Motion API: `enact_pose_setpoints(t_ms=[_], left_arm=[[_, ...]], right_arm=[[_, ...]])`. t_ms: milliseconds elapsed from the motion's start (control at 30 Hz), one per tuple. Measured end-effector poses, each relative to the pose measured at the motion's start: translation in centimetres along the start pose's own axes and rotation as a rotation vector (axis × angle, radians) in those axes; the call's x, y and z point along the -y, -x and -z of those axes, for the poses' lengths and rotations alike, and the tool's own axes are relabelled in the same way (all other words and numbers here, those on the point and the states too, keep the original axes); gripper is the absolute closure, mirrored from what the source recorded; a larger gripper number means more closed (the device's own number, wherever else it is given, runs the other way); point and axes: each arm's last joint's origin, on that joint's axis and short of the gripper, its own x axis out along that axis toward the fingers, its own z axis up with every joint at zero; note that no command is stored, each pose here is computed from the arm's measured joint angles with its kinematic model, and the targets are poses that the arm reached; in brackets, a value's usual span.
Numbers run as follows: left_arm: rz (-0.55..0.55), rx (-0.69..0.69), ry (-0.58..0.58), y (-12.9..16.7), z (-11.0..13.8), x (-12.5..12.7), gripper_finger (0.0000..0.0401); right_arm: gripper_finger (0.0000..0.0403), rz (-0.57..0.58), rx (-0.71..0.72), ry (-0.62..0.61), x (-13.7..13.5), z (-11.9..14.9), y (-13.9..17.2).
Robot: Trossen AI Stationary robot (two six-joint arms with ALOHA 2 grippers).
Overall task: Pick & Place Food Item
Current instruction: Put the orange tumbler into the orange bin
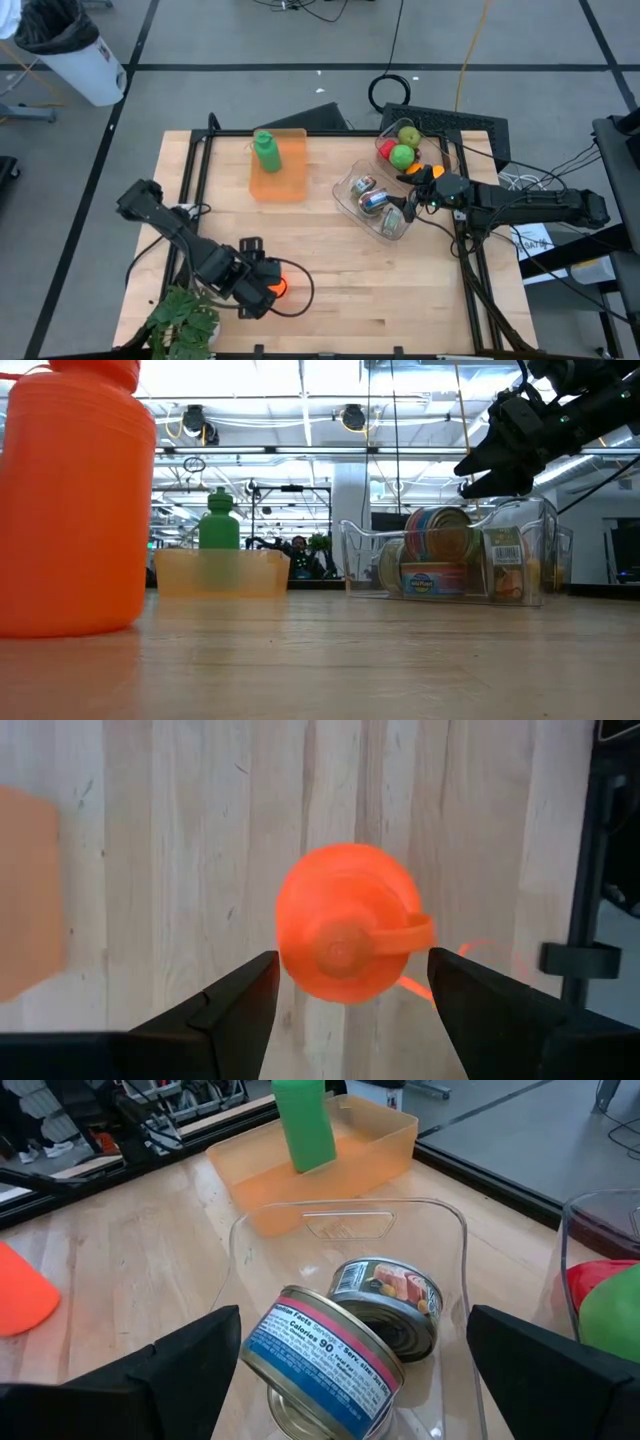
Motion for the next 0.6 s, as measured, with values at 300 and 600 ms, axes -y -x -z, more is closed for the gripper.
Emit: enact_pose_setpoints(t_ms=[300, 600], left_arm=[[0.004, 0.011, 0.014, -0.3, -0.6, -0.4, 0.013], [-0.017, -0.024, -0.04, -2.0, -1.3, -0.1, 0.013]], right_arm=[[0.0035, 0.0, 0.0, 0.0, 0.0, 0.0, 0.0], [0.0035, 0.0, -0.001, 0.0, 0.0, 0.0, 0.0]])
